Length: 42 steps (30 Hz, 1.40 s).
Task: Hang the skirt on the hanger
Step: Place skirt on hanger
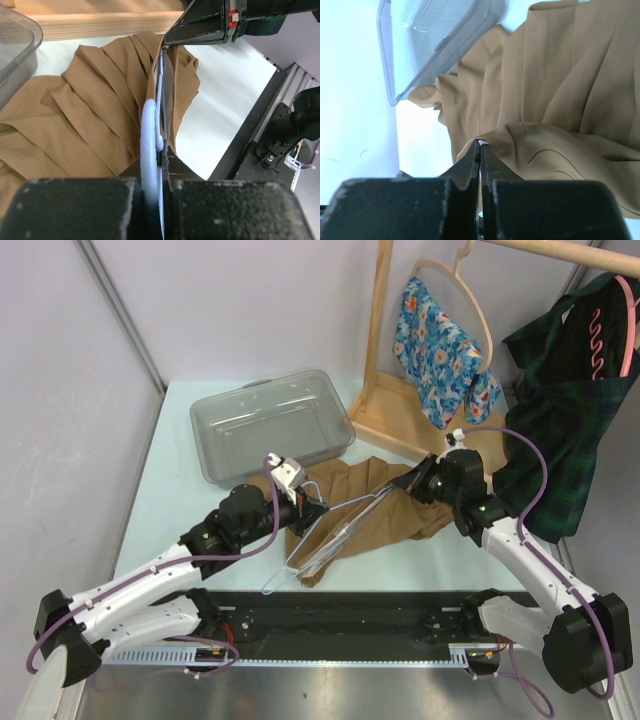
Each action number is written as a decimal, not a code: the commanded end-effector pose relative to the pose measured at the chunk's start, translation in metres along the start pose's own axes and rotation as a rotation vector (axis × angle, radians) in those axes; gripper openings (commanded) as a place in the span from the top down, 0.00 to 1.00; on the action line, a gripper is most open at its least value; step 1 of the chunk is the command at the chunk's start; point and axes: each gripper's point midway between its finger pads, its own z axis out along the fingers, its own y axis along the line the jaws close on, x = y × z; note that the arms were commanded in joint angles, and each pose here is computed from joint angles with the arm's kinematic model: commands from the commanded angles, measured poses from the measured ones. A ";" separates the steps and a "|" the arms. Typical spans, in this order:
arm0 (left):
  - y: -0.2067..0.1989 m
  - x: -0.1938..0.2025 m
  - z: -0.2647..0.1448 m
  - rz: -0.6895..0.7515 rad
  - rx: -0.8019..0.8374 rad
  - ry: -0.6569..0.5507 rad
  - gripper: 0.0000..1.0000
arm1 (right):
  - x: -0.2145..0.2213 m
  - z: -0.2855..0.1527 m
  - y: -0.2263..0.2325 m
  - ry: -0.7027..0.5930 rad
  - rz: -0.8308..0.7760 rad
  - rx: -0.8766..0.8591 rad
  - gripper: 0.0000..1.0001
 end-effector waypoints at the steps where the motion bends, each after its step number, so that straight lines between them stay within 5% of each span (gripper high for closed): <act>1: -0.014 -0.020 0.002 -0.010 0.055 -0.072 1.00 | -0.009 -0.002 0.020 -0.036 -0.018 -0.088 1.00; 14: 0.024 -0.031 -0.015 -0.050 -0.171 -0.156 1.00 | 0.010 -0.014 -0.007 -0.006 -0.005 -0.006 1.00; 42: -0.018 -0.053 -0.023 -0.061 0.067 -0.285 1.00 | 0.023 0.005 0.012 0.077 0.034 -0.130 1.00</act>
